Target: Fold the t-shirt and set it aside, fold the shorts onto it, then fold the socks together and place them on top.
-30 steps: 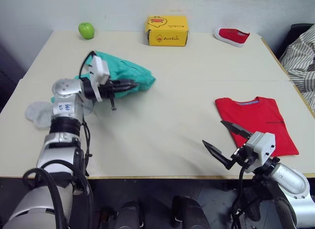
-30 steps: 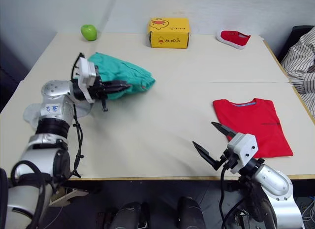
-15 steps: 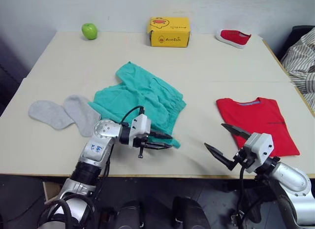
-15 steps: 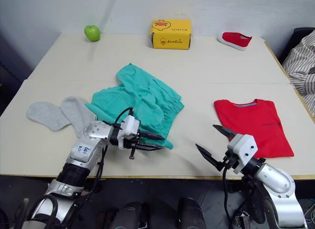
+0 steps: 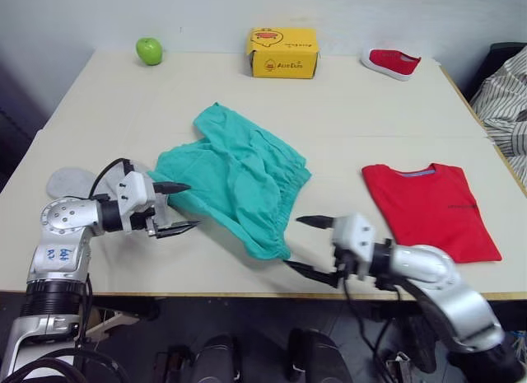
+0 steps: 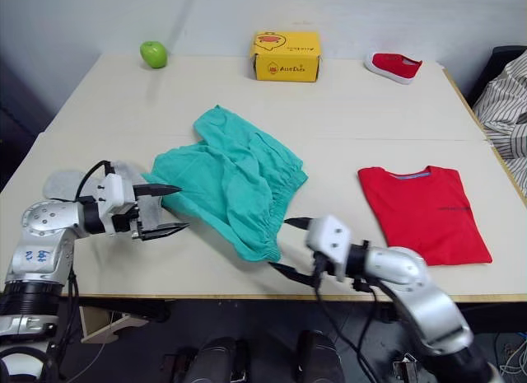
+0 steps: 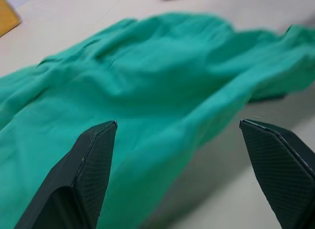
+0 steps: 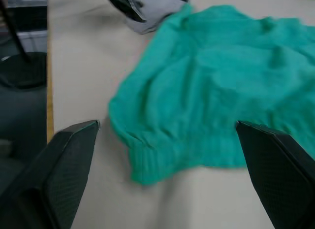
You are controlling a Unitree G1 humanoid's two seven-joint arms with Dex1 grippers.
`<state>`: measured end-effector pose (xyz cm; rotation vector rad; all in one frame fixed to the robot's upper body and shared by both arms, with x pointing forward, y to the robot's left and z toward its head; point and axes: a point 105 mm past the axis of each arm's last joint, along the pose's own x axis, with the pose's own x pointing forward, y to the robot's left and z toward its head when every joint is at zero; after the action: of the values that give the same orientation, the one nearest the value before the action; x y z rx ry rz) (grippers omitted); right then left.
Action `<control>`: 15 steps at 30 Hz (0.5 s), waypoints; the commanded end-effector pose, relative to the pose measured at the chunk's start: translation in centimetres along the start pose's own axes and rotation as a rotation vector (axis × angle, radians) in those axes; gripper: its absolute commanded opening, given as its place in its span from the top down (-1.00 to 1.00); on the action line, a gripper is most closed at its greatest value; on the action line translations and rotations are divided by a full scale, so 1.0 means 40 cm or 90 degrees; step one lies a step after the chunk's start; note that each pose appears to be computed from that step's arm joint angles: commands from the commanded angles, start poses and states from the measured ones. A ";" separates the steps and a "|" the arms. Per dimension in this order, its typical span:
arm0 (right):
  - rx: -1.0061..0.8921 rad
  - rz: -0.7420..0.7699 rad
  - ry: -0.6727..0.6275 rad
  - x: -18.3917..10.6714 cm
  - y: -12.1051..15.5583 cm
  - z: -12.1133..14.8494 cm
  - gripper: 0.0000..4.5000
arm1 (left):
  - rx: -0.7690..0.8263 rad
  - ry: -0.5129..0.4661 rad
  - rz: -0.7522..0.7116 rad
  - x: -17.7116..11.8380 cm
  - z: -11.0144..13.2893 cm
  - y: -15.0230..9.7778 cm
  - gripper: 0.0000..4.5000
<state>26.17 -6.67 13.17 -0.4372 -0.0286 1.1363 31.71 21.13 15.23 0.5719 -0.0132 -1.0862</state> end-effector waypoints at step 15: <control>-0.149 -0.106 0.039 0.087 -0.069 -0.043 0.38 | 0.160 0.070 0.036 0.050 -0.042 0.048 -0.88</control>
<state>30.06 -4.96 10.27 -0.6696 -0.0744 0.9923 34.56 20.84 13.43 0.8379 -0.0355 -1.0179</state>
